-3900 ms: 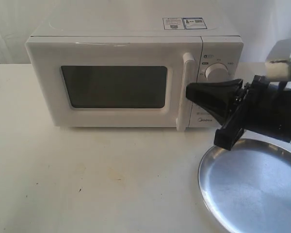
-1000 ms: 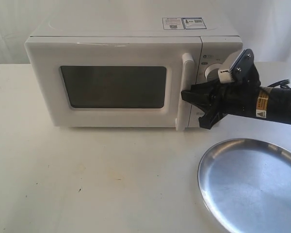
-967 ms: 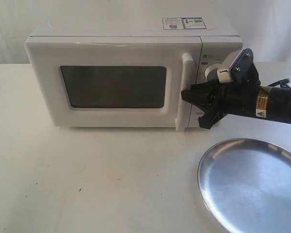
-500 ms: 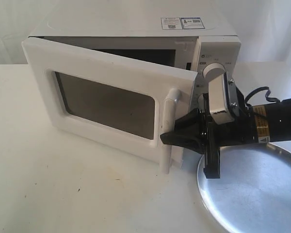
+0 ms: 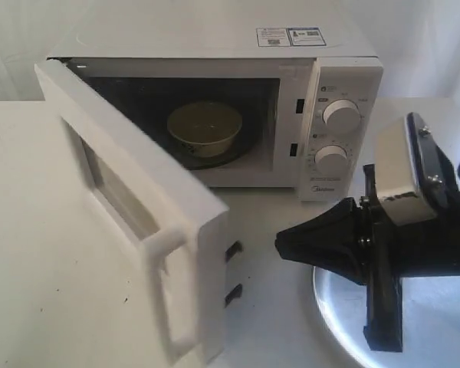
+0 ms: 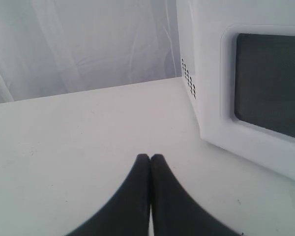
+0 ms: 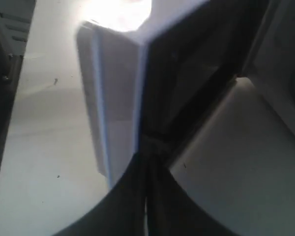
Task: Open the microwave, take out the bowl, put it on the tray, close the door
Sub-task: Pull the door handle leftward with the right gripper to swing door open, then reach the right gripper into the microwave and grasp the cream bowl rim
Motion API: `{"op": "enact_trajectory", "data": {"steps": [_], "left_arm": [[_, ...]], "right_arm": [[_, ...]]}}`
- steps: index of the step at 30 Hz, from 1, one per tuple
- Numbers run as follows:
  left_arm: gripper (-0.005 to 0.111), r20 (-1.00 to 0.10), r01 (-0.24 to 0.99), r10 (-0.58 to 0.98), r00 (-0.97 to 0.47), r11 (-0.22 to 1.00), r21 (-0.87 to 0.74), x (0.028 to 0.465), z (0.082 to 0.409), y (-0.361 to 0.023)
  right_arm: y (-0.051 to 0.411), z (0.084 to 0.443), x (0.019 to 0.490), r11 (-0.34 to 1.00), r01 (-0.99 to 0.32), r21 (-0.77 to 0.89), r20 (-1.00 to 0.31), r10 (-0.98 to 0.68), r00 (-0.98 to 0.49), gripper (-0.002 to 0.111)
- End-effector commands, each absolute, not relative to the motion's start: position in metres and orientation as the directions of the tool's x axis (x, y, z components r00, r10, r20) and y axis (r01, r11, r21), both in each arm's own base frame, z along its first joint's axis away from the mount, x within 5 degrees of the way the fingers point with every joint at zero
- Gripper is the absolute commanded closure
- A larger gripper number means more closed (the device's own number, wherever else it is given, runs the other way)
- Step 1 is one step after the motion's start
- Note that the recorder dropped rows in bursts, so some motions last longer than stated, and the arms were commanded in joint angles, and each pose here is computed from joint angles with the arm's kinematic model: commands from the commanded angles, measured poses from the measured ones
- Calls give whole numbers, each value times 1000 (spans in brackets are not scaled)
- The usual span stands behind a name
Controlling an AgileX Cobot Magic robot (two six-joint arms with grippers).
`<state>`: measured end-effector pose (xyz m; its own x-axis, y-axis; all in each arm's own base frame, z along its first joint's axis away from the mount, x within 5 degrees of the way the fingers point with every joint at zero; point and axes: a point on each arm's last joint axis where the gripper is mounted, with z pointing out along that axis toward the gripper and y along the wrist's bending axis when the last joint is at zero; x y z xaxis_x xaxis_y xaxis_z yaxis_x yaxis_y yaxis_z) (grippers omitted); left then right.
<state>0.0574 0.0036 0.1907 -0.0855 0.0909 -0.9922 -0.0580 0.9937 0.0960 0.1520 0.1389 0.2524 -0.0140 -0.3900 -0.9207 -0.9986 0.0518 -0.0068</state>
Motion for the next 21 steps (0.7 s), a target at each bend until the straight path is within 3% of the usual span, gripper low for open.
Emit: {"op": "enact_trajectory", "data": {"steps": [1, 2, 4, 14, 21], "left_arm": [[107, -994, -59, 84, -75, 994, 88, 57, 192, 3], [107, -994, -59, 84, -75, 994, 88, 57, 192, 3], [107, -994, -59, 84, -75, 994, 88, 57, 192, 3], [107, -994, -59, 84, -75, 994, 88, 57, 192, 3], [107, -994, -59, 84, -75, 994, 88, 57, 192, 3]], "right_arm": [[123, 259, 144, 330, -943, -40, -936, -343, -80, 108], [117, 260, 153, 499, -866, 11, -956, -248, -155, 108], [113, 256, 159, 577, -816, -31, -978, -188, -95, 108], [143, 223, 213, 521, -853, 28, -990, -102, -95, 108], [202, 211, 257, 485, -865, -132, -971, -238, 15, 108]]}}
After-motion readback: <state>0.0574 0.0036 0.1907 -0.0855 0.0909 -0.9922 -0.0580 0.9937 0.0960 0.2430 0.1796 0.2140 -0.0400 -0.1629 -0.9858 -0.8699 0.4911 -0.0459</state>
